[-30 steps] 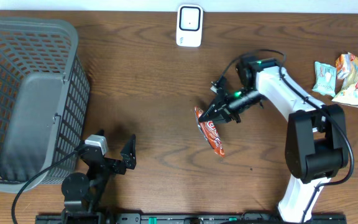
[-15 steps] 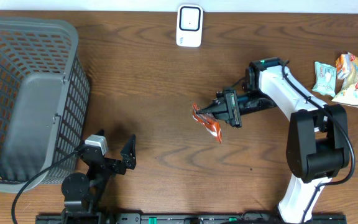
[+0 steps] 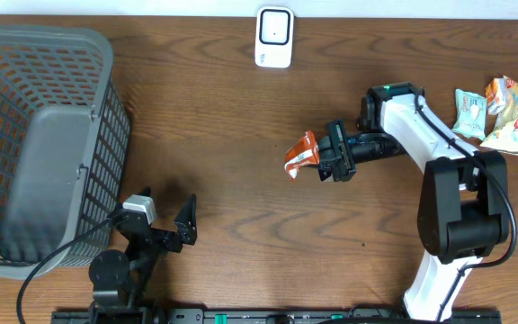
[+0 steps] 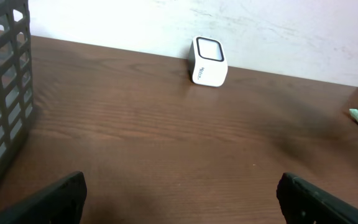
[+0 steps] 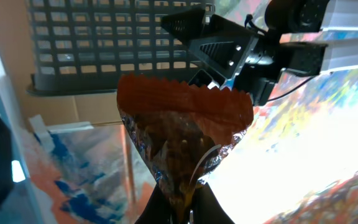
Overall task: Scan the item barcode
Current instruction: 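Carry the chocolate bar right toward the item pile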
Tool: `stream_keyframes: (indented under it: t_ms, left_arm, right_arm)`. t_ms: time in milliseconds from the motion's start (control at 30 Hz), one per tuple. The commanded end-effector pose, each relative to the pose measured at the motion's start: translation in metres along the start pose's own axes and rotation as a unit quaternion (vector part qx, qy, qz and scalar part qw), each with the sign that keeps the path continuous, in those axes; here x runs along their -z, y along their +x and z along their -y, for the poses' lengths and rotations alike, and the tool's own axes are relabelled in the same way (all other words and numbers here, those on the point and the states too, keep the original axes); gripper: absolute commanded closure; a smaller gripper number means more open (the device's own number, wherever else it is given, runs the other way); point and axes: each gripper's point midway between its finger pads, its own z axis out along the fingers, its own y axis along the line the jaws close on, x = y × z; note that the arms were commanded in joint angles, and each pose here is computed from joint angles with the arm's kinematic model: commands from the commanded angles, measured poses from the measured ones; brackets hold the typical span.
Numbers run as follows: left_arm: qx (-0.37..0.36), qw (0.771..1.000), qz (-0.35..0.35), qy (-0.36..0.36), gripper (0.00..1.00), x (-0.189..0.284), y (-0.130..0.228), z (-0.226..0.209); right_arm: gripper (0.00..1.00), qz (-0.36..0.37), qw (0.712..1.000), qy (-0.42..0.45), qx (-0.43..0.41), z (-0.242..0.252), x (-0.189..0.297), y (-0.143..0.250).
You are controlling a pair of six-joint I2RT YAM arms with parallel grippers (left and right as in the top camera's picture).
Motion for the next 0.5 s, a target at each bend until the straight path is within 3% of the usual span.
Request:
stream_keyframes:
  t_ms: [0,233,467]
  left_arm:
    - [-0.002,1.000,-0.019,-0.006,0.02,-0.002,0.013,-0.004]
    - [-0.002,1.000,-0.019,-0.006,0.02,-0.002,0.013,-0.004]
    - [-0.002,1.000,-0.019,-0.006,0.02,-0.002,0.013,-0.004]
  right_arm:
    - [0.99,-0.012,0.999,-0.019,-0.030,-0.007,0.006,0.005]
    - [0.99,-0.009,1.000,-0.023,-0.009,-0.010,0.010,0.002]
    - [0.99,0.118,0.986,0.059,0.100,0.000,0.015,-0.052]
